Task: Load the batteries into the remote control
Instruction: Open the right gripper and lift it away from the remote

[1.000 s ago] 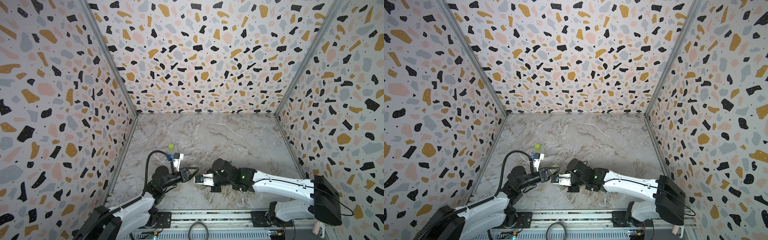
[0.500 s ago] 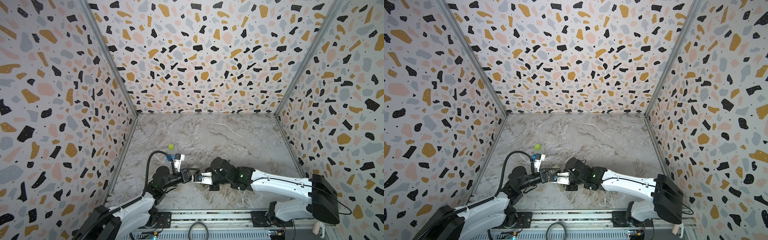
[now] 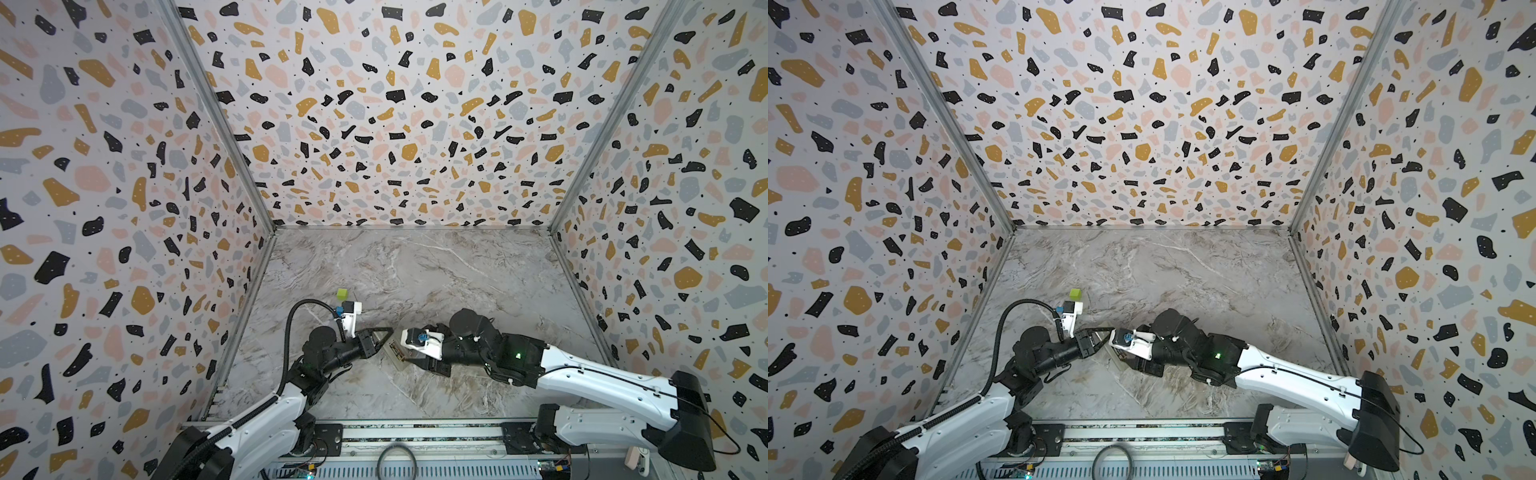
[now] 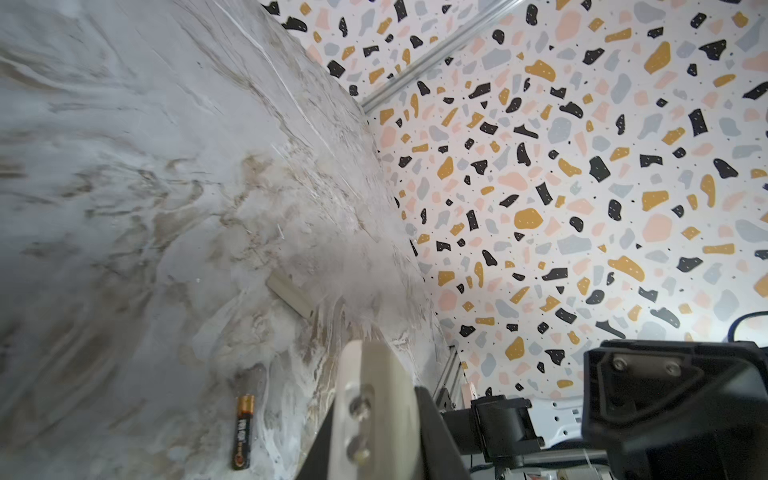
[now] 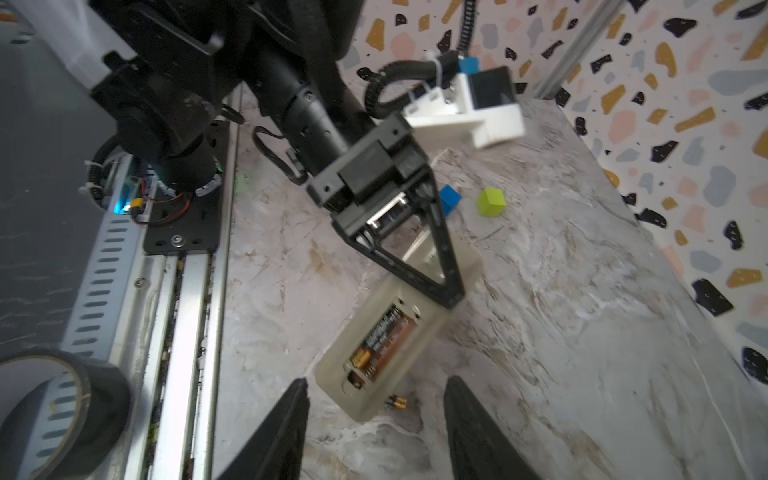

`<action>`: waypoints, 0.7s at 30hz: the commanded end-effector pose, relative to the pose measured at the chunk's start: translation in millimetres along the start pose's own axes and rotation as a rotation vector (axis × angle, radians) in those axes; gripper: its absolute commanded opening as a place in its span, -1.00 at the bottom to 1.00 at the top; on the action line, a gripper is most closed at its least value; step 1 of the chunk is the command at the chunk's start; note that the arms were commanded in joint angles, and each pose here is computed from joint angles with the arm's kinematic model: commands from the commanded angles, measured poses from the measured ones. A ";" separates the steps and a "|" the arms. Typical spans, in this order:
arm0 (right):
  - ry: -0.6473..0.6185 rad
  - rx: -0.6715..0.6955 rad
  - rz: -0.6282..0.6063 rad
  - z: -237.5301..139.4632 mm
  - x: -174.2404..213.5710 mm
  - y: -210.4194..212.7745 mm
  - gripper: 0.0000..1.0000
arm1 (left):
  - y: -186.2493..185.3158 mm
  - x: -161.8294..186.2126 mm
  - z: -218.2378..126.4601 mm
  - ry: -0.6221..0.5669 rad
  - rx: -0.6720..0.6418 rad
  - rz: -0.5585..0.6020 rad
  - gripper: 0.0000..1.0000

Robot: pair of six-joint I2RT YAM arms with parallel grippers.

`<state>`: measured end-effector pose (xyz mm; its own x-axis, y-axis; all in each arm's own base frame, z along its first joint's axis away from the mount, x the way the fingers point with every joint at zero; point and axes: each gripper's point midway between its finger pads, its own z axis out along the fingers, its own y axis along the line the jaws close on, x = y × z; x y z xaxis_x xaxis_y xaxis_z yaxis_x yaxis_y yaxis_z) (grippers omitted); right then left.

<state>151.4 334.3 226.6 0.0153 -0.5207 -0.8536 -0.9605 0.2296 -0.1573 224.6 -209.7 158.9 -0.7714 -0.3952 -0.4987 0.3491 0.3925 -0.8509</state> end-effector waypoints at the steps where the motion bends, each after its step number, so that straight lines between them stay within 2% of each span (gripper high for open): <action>1: 0.051 0.035 0.232 1.7 23.0 -13.6 0.23 | 2.0 -14.6 -5.6 -0.059 -0.021 0.033 -1.00; 3: 0.073 0.043 0.283 5.1 32.0 -16.5 0.31 | 9.1 -17.6 -8.4 -0.074 -0.051 0.029 -1.00; 6: 0.120 0.038 0.292 13.1 47.5 -14.8 0.44 | 15.0 -20.6 -11.3 -0.091 -0.068 0.023 -1.00; 10: 0.197 0.055 0.366 24.8 65.7 -28.2 0.44 | 26.3 -24.2 -14.3 -0.104 -0.123 0.024 -1.00; 14: 0.210 0.085 0.452 33.9 73.0 -37.9 0.45 | 30.6 -26.0 -17.3 -0.122 -0.142 0.032 -1.00; 17: 0.212 0.049 0.397 39.5 76.8 -31.3 0.46 | 32.6 -23.3 -17.6 -0.115 -0.143 0.037 -1.00; 20: 0.173 0.021 0.237 39.2 79.7 -25.5 0.45 | 33.5 -20.2 -17.0 -0.099 -0.141 0.032 -1.00; 21: 0.154 0.000 0.170 38.7 79.3 -21.6 0.46 | 33.5 -20.1 -16.8 -0.096 -0.141 0.062 -1.00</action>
<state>191.8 315.5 133.1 -0.3551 -0.5809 -0.7324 -0.8923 0.4442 0.0802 243.9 -174.8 141.7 -0.7124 -0.4625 -0.5278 0.2654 0.5187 -0.8127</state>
